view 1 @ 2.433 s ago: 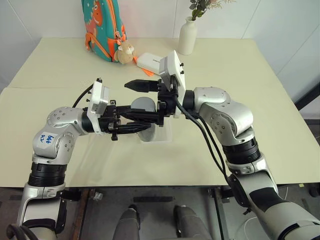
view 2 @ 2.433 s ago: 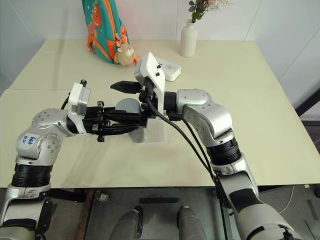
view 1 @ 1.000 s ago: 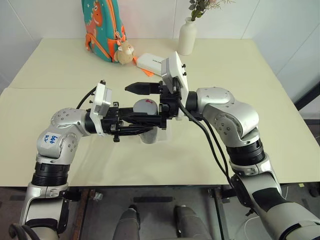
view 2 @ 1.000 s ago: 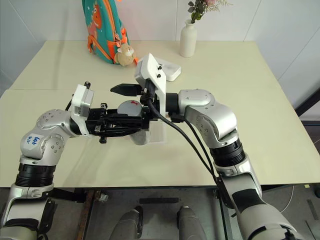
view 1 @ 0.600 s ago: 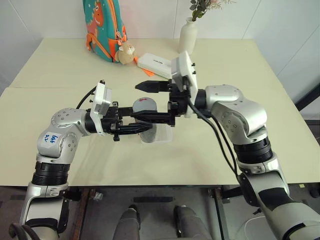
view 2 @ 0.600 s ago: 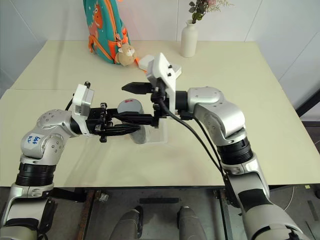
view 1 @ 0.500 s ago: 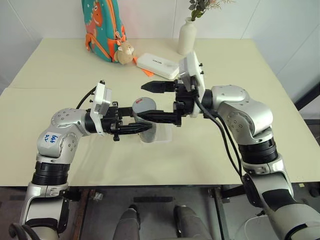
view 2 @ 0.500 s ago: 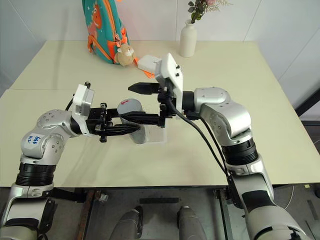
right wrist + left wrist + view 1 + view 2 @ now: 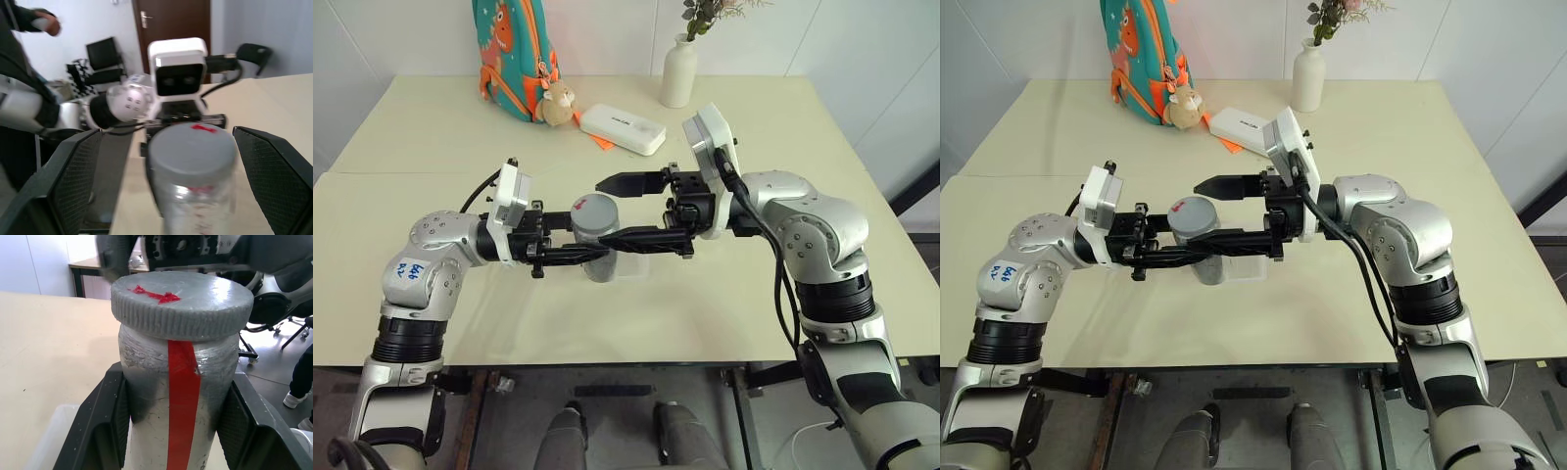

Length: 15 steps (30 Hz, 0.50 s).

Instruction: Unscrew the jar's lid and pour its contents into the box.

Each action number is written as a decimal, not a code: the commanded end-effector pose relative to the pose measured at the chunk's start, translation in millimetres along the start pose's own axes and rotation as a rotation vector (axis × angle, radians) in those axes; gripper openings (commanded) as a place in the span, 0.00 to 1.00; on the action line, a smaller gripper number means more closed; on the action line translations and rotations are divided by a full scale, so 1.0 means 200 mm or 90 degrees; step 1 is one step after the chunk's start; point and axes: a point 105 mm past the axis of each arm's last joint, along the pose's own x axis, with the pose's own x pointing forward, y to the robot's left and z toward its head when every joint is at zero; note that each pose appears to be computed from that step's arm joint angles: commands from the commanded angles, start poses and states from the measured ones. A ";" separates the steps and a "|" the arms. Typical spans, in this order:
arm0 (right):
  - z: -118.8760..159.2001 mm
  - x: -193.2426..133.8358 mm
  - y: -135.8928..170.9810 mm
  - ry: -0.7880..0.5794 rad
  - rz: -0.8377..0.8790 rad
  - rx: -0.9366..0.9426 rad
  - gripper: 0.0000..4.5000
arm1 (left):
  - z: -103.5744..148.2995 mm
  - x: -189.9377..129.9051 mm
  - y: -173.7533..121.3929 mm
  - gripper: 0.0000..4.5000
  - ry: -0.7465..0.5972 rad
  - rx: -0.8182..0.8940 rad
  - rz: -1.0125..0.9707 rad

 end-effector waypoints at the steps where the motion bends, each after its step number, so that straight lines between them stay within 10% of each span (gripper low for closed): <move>1: 0.07 0.04 0.00 -0.009 -0.005 -0.034 1.00 | 0.07 0.00 -0.02 0.44 -0.011 0.037 -0.008; 15: 0.01 0.12 -0.08 0.020 -0.056 -0.060 1.00 | 0.07 0.01 -0.02 0.44 -0.012 0.042 -0.006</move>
